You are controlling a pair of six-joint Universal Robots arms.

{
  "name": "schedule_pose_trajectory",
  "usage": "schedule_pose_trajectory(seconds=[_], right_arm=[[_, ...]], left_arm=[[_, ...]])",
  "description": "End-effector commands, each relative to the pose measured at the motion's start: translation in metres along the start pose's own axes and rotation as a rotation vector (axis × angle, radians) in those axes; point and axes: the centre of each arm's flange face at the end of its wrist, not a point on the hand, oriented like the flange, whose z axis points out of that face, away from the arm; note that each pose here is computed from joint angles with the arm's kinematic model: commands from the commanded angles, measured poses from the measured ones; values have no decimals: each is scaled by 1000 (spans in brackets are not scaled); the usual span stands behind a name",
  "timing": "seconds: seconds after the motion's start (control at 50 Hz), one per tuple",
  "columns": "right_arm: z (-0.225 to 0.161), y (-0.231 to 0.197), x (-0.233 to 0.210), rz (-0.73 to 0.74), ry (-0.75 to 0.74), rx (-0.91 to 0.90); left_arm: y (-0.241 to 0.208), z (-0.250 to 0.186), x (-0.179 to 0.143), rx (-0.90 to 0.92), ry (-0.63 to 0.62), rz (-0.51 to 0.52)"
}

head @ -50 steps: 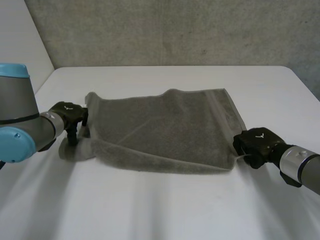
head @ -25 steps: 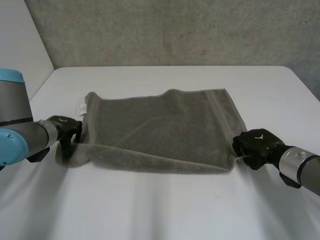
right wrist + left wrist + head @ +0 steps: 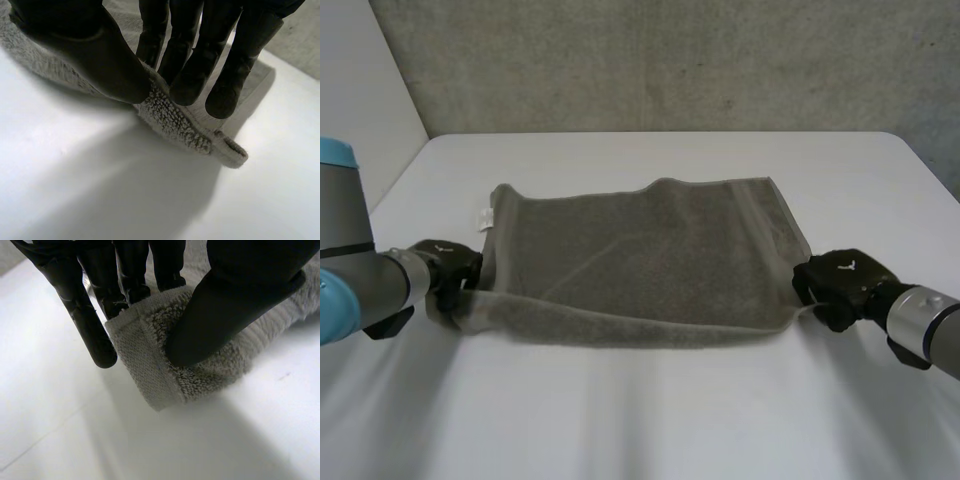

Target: Fold the towel.

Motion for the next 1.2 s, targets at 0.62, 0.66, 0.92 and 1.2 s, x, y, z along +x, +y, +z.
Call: schedule_pose_trajectory(seconds=[0.62, 0.66, 0.92, 1.2], right_arm=[[-92, -98, 38, -175, 29, -2], [-86, -96, 41, -177, 24, -16], [12, -77, 63, -93, -1, 32], [83, -82, 77, -220, 249, 299]], left_arm=[[-3, -99, -5, 353, -152, 21], [-3, -92, -5, 362, -154, 23], [-34, -10, 5, 529, -170, 73], [-46, 65, 2, 503, -297, 42]])
